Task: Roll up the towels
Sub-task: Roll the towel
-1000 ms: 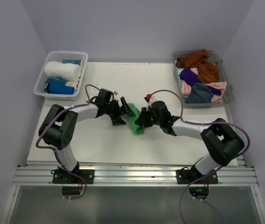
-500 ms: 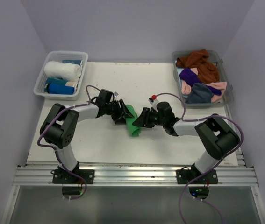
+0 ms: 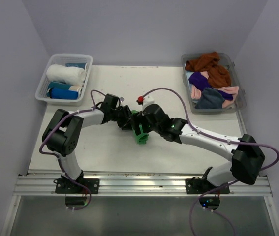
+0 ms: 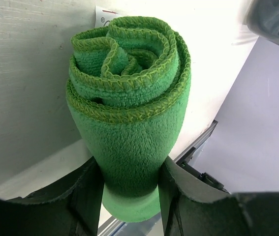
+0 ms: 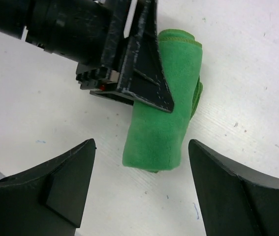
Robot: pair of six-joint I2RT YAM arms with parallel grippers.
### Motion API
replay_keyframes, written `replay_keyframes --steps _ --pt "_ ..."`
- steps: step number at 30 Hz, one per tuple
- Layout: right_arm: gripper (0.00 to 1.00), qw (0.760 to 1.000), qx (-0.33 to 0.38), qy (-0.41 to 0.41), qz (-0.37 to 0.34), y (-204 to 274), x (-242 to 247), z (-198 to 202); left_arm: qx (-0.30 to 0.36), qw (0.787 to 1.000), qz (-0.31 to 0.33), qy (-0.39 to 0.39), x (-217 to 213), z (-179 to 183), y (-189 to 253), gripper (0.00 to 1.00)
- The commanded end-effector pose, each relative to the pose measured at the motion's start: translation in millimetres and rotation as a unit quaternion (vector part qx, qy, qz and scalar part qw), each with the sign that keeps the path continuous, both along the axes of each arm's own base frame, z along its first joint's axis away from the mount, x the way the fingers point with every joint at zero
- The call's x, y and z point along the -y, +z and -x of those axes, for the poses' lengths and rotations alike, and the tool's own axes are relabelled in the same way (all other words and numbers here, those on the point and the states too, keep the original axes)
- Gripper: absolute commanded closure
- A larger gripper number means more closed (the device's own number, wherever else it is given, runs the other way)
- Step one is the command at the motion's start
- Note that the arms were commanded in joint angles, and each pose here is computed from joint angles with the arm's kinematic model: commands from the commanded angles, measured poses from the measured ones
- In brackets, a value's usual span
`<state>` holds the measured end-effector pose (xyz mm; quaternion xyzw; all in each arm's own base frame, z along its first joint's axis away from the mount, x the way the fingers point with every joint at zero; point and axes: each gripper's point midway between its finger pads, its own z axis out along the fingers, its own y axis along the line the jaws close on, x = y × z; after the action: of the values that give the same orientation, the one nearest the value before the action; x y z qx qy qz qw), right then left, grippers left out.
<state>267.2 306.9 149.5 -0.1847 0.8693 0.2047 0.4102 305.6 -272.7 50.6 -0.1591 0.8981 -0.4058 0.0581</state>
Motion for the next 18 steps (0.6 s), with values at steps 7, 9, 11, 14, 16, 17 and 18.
replay_keyframes --steps 7,9,11,14,16,17,18 --pt "0.21 0.957 0.101 0.029 0.269 -26 -10 6 0.010 1.000 -0.015 0.019 0 -9 7 0.54" --pt "0.21 0.954 0.101 0.031 0.281 -37 -14 6 0.008 1.000 -0.016 0.020 0 -9 6 0.54" --pt "0.22 0.951 0.102 0.031 0.291 -45 -17 5 0.007 1.000 -0.018 0.021 0 -9 6 0.54" --pt "0.24 0.948 0.104 0.029 0.299 -52 -19 4 0.006 1.000 -0.018 0.022 -1 -9 5 0.54" --pt "0.28 0.942 0.109 0.019 0.317 -60 -17 -2 0.003 1.000 -0.019 0.024 -1 -8 5 0.54" --pt "0.30 0.940 0.110 0.013 0.323 -62 -16 -3 0.004 1.000 -0.018 0.024 -1 -8 5 0.54" --pt "0.34 0.937 0.107 0.011 0.333 -70 -14 -3 0.004 1.000 -0.019 0.025 -1 -8 5 0.54"
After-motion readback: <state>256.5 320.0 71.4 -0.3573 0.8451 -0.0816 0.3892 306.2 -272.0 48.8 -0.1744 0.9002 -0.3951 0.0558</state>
